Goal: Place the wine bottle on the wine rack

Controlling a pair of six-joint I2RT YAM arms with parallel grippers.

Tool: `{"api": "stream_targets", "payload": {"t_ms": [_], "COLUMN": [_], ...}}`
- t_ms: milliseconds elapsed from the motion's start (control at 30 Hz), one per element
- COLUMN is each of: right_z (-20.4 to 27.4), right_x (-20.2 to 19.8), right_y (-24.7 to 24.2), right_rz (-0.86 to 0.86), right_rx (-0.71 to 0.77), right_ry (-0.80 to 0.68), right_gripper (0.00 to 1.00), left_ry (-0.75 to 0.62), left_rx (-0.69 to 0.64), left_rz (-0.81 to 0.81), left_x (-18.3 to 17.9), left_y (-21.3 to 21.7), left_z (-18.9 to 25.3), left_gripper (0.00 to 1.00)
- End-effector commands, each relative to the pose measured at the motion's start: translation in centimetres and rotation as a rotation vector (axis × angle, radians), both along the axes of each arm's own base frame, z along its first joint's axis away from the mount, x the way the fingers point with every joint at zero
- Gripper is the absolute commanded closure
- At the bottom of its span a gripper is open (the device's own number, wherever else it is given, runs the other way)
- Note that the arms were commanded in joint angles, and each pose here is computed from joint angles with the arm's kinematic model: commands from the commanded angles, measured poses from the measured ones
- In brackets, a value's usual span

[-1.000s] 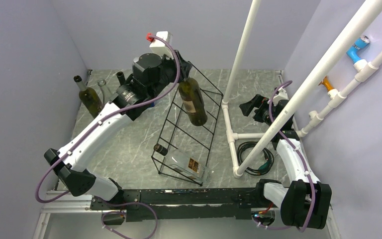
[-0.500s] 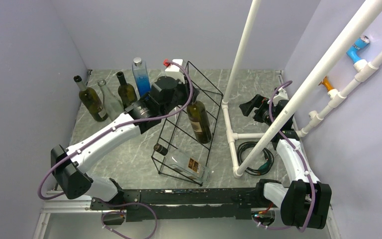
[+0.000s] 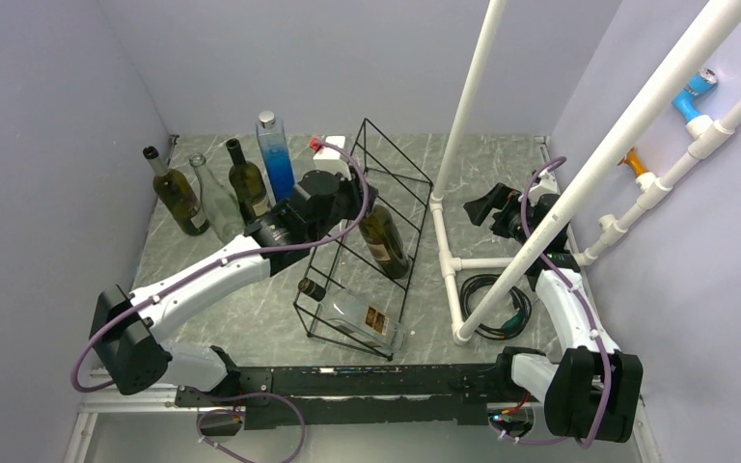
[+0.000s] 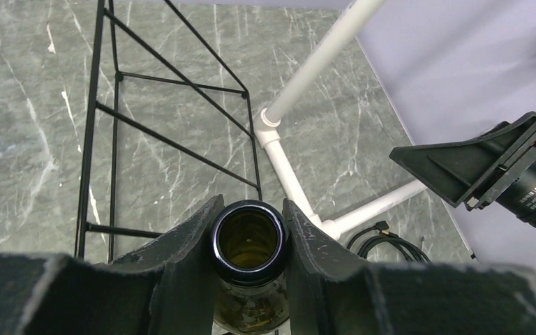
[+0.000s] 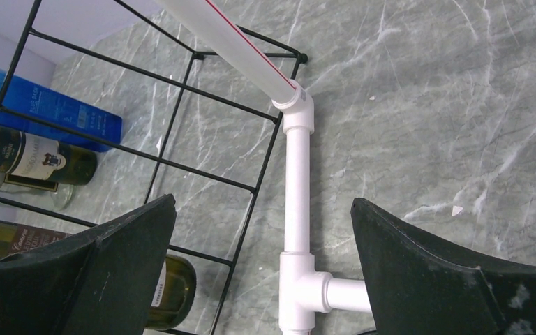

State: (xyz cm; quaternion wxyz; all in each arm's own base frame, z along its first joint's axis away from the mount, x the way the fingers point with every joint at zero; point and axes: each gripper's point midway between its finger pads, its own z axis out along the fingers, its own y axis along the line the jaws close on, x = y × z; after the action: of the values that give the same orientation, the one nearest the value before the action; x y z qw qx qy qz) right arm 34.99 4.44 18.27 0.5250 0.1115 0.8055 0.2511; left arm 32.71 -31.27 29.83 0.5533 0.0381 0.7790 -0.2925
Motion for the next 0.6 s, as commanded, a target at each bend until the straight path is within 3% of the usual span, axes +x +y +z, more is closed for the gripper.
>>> {"api": "stream_targets", "payload": {"t_ms": [0,567], "right_z": [1.7,1.5], "right_x": [0.5,0.6], "right_y": [0.1,0.1], "right_rz": [0.007,0.009], "right_rx": [-0.003,-0.002], "right_ry": [-0.070,-0.065], "right_gripper": [0.00,0.00], "left_ry": [-0.103,0.040], "left_rx": [-0.257,-0.366], "left_rz": [0.031,0.115], "left_x": [-0.8,-1.5], "left_y": [0.7,2.4], "left_z": [6.7,1.2], "left_gripper": [1.00,1.00]}}
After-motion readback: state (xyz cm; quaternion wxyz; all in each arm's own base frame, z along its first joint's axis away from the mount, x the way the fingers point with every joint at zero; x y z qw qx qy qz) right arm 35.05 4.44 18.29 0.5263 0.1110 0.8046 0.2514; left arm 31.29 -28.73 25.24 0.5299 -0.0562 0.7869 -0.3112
